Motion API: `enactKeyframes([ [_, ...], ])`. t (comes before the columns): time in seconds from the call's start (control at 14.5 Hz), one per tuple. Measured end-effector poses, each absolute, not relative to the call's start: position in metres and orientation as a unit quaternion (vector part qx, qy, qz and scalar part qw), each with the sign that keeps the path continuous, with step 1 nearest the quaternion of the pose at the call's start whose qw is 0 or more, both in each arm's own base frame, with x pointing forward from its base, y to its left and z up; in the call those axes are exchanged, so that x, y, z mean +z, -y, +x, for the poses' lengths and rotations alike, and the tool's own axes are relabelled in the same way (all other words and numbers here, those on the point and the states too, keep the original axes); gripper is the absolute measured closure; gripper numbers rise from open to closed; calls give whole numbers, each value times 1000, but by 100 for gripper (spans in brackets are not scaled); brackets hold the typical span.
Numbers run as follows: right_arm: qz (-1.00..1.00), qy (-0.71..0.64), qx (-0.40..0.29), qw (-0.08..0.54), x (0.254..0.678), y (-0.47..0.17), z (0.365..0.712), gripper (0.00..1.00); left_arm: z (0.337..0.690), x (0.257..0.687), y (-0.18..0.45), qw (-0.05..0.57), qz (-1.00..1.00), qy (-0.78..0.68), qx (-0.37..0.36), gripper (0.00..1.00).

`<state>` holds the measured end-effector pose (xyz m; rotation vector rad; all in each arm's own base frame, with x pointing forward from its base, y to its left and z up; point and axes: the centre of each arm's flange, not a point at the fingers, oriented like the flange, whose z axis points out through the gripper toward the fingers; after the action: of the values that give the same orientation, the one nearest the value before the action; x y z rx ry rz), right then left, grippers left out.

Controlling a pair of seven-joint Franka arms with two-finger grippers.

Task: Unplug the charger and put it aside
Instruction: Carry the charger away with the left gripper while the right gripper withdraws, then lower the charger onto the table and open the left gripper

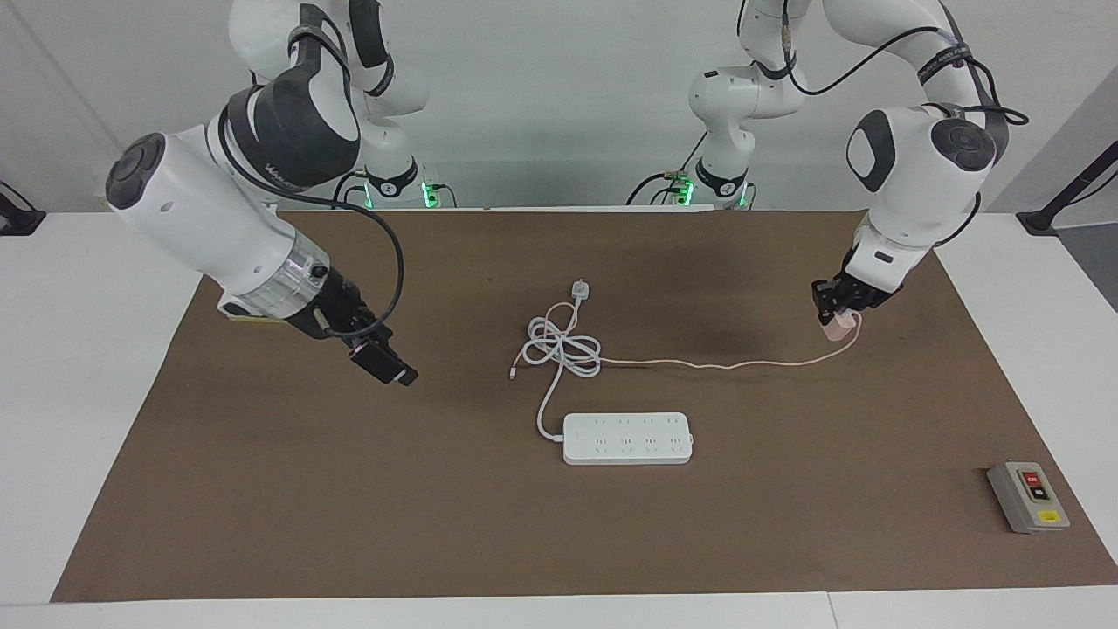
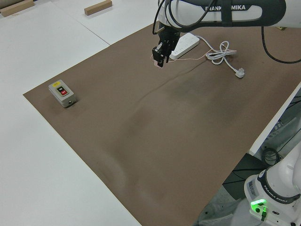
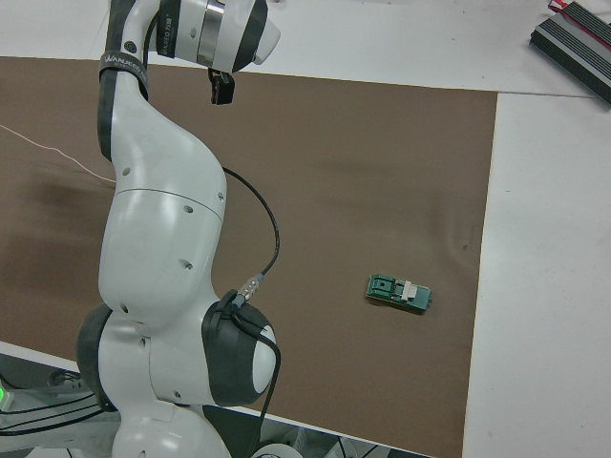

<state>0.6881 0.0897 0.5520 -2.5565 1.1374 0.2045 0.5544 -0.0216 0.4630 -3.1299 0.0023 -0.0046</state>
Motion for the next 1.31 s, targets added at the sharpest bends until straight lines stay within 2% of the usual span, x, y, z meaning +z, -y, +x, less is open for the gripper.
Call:
enactKeyframes([
  [0.48,-990,-123,-5,73,581,-56,671,0,526,410,-32,-117,-992,-49,4,69],
  [0.69,-999,-20,-30,23,608,-23,657,0,517,382,-62,-172,-983,-55,3,69],
  [0.76,-999,1,-35,13,619,-10,648,0,515,371,-72,-184,-982,-48,6,61],
  [1.03,-999,21,-29,10,642,22,600,0,514,344,-91,-213,-977,-25,16,16],
  [1.1,-999,20,-24,11,644,22,586,0,514,341,-94,-215,-976,-22,16,3],
  [1.31,-1000,20,3,16,642,19,548,0,523,353,-92,-214,-976,-28,4,0],
])
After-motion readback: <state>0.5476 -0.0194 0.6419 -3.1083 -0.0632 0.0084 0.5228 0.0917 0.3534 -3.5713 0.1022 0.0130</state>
